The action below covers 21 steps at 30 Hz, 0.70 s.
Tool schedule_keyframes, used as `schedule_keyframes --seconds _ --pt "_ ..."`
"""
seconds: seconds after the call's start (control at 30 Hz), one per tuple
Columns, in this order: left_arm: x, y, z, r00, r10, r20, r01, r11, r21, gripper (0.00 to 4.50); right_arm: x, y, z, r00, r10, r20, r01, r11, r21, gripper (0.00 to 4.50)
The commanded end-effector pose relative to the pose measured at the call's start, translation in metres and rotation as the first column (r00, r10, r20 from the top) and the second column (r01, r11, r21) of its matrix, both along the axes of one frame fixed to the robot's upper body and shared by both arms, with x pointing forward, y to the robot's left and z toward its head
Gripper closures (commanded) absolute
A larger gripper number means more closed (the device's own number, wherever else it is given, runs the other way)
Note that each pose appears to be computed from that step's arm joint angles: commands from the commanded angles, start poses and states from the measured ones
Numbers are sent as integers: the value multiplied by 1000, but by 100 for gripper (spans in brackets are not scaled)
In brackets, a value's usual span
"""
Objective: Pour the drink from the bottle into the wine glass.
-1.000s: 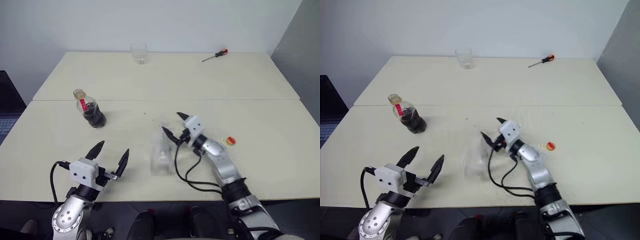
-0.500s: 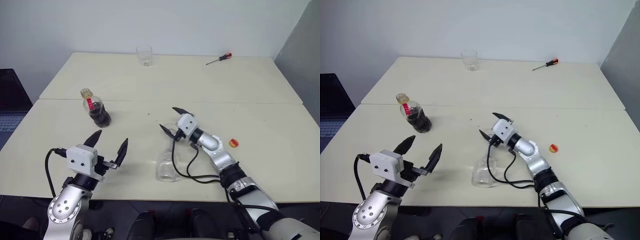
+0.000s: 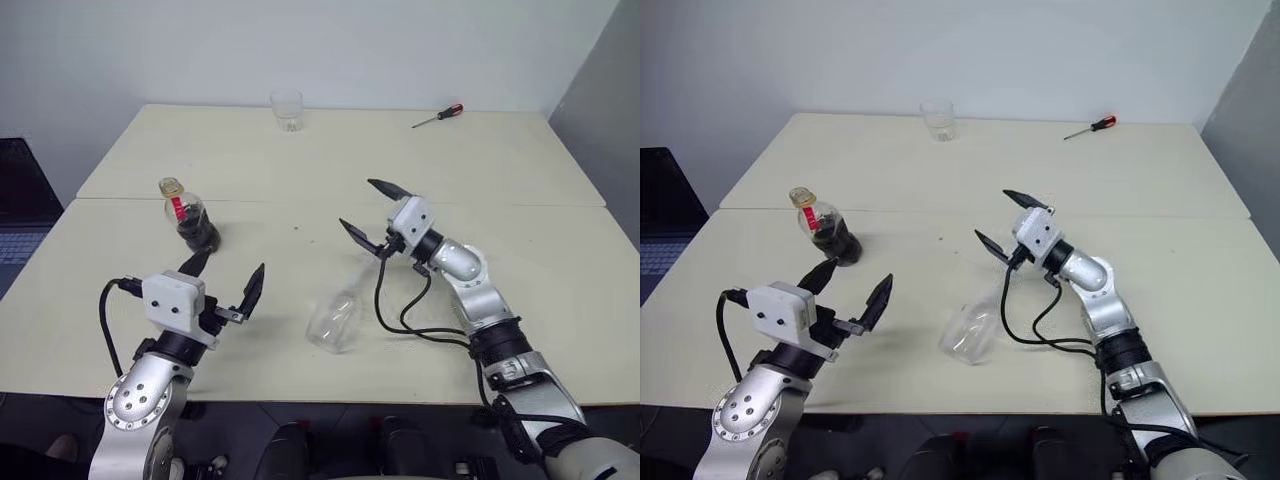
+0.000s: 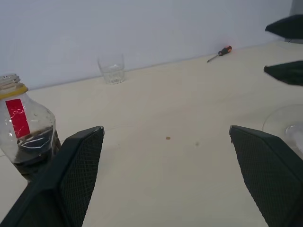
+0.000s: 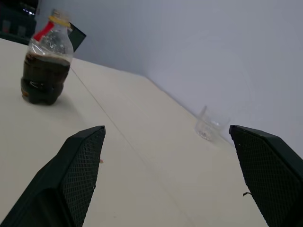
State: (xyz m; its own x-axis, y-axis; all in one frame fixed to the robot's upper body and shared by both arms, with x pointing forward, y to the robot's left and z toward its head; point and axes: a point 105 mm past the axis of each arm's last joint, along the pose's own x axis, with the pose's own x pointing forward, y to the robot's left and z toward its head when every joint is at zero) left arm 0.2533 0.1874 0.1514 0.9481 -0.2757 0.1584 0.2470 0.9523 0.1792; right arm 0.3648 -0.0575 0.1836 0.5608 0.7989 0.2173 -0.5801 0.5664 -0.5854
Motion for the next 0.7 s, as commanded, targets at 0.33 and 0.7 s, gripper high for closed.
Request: schedule_keyframes --seconds 0.33,0.7 --pt "-18 -9 5 999 -50 -19 49 998 -36 0 -46 -51 1 913 132 386 48 905 -423 3" --pt "-73 -25 -22 963 -164 -211 133 979 -155 0 -66 -39 -28 891 161 425 72 874 -481 3"
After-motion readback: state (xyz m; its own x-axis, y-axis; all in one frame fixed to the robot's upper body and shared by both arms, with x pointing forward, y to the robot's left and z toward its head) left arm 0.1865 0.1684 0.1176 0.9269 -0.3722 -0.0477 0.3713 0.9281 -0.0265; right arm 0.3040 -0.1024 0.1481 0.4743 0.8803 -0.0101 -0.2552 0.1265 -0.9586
